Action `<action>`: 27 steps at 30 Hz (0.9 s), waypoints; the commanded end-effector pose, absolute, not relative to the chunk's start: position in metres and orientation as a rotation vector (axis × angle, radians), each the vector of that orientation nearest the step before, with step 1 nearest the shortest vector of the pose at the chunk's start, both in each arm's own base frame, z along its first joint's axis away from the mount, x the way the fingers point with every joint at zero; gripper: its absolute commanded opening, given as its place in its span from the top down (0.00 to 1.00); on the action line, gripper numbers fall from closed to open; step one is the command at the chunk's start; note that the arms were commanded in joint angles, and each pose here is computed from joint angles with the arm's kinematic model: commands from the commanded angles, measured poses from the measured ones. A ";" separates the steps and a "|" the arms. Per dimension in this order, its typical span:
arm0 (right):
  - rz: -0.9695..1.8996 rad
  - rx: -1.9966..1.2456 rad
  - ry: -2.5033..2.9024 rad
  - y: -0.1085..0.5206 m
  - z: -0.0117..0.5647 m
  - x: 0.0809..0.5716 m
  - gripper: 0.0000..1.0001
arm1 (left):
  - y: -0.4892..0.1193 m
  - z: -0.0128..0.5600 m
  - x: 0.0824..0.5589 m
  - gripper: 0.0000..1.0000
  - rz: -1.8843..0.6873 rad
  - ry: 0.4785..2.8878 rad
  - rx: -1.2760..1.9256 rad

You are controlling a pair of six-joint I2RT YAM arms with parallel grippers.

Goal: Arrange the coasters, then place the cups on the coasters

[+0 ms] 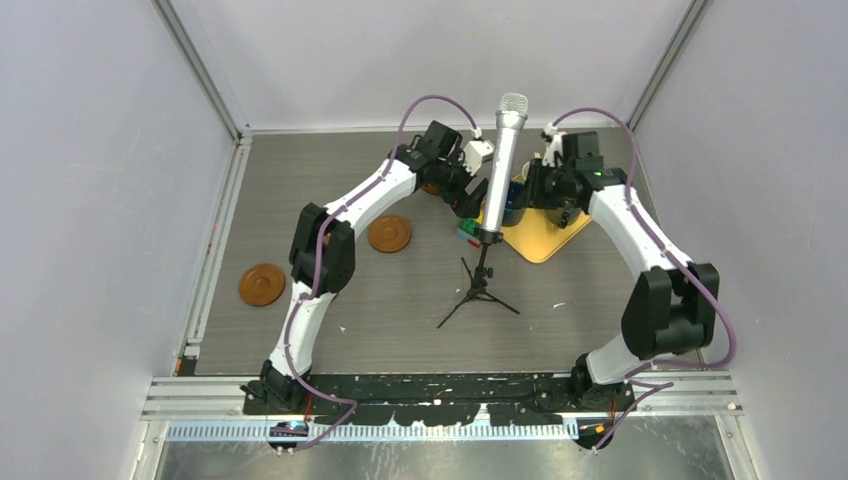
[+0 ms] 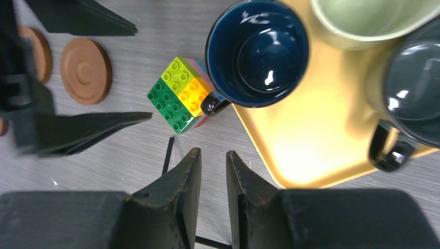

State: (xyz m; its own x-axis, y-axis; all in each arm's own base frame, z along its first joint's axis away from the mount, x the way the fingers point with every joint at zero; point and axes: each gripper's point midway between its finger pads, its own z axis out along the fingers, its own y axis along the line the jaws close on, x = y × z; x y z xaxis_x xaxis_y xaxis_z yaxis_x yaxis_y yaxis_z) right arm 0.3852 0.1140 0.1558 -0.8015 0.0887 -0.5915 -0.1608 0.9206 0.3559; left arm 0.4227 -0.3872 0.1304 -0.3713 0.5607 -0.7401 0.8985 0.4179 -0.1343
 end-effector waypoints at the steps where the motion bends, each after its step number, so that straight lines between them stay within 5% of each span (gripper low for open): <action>1: 0.551 0.025 2.354 0.091 0.187 0.380 0.70 | -0.390 0.137 0.438 0.09 -0.670 2.043 1.218; 12: 0.608 0.150 2.316 0.058 0.194 0.380 0.70 | -0.410 0.119 0.456 0.05 -0.658 2.052 1.202; 27: 0.605 0.147 2.319 0.057 0.193 0.382 0.70 | -0.394 0.101 0.424 0.20 -0.647 2.102 1.319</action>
State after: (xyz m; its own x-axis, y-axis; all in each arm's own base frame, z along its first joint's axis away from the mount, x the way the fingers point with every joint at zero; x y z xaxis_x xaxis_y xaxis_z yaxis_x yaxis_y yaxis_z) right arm 0.3773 0.0547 0.1806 -0.7541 0.2736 -0.5970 -0.0416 0.8873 0.4592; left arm 0.4423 -0.4027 0.0866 -0.3766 0.6083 -0.6986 0.8959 0.4311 -0.1076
